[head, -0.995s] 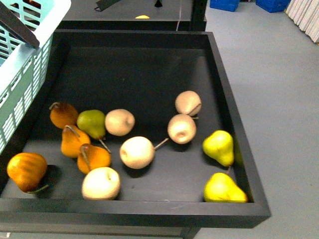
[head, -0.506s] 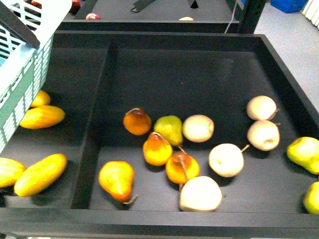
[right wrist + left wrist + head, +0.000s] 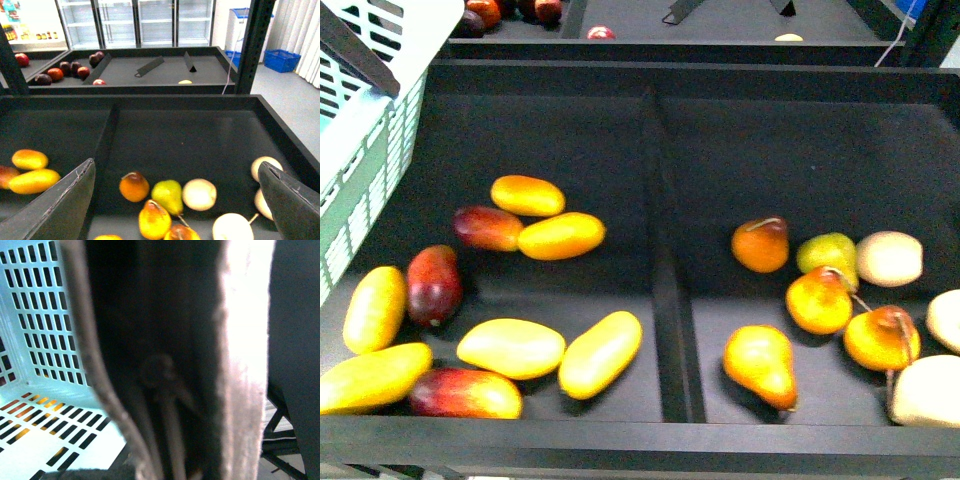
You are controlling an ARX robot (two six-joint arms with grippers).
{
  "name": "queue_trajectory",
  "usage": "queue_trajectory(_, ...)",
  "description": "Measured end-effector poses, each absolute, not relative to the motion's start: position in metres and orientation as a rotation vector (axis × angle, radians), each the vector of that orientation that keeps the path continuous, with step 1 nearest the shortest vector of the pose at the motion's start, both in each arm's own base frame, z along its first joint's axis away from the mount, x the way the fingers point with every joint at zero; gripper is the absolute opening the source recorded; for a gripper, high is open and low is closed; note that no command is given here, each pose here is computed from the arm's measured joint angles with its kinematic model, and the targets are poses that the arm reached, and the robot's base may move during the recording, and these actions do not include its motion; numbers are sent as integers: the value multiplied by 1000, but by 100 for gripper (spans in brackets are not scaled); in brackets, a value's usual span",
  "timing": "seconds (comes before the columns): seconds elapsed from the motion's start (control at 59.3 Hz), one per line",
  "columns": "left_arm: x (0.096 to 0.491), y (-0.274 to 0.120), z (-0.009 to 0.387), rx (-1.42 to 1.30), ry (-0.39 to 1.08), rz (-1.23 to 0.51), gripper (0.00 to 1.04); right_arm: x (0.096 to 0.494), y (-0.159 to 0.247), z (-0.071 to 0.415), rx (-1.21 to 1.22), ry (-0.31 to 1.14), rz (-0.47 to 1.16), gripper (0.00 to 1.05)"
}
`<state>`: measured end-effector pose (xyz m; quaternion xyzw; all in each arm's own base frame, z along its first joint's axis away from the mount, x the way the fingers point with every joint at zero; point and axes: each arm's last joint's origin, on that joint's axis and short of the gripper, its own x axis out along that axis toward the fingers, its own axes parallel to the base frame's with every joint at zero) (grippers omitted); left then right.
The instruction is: Pick mango and avocado into basket
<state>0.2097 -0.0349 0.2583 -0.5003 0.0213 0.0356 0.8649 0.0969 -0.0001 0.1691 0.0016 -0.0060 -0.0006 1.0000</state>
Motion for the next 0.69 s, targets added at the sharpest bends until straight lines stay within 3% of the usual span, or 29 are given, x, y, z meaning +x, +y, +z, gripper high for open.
queue_trajectory(0.692,209,-35,259,-1046,42,73,14,97,0,169,3,-14,0,96)
